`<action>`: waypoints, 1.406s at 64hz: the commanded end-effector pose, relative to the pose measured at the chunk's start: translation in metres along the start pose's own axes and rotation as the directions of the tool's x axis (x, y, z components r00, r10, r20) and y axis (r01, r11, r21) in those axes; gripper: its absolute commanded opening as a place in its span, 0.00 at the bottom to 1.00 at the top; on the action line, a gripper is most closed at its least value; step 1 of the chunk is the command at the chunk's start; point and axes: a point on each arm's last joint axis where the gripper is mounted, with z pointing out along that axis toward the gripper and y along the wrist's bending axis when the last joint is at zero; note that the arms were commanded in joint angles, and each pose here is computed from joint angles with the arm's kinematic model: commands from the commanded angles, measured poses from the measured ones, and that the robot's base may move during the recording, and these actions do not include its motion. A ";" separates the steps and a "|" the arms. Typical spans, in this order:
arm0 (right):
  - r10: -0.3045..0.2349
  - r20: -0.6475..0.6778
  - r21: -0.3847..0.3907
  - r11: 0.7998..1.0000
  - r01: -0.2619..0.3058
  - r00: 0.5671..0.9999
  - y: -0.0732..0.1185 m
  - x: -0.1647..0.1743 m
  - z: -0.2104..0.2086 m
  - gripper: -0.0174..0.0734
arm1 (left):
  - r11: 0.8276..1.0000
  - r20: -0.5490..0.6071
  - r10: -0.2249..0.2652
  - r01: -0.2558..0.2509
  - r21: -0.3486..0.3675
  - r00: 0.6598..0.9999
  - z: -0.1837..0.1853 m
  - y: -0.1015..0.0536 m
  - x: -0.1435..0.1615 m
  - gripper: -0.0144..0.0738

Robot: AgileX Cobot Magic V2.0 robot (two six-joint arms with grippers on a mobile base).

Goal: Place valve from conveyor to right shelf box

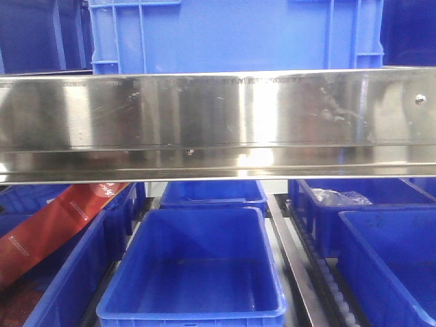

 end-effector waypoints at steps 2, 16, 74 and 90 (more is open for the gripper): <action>0.006 0.029 0.028 1.000 -0.006 1.000 -0.003 0.018 -0.004 0.02 | 1.000 0.029 -0.004 0.004 0.002 1.000 -0.001 0.000 -0.003 0.04; 0.006 0.013 0.030 1.000 -0.007 1.000 -0.004 0.059 -0.005 0.02 | 1.000 0.029 -0.004 0.004 0.002 1.000 -0.001 0.000 -0.003 0.04; -0.003 0.021 0.029 1.000 0.003 1.000 -0.005 0.067 -0.003 0.02 | 1.000 0.029 -0.004 0.004 0.002 1.000 -0.001 0.000 -0.003 0.04; -0.003 0.021 0.029 1.000 0.003 1.000 -0.005 0.067 -0.003 0.02 | 1.000 0.029 -0.004 0.004 0.002 1.000 -0.001 0.000 -0.003 0.04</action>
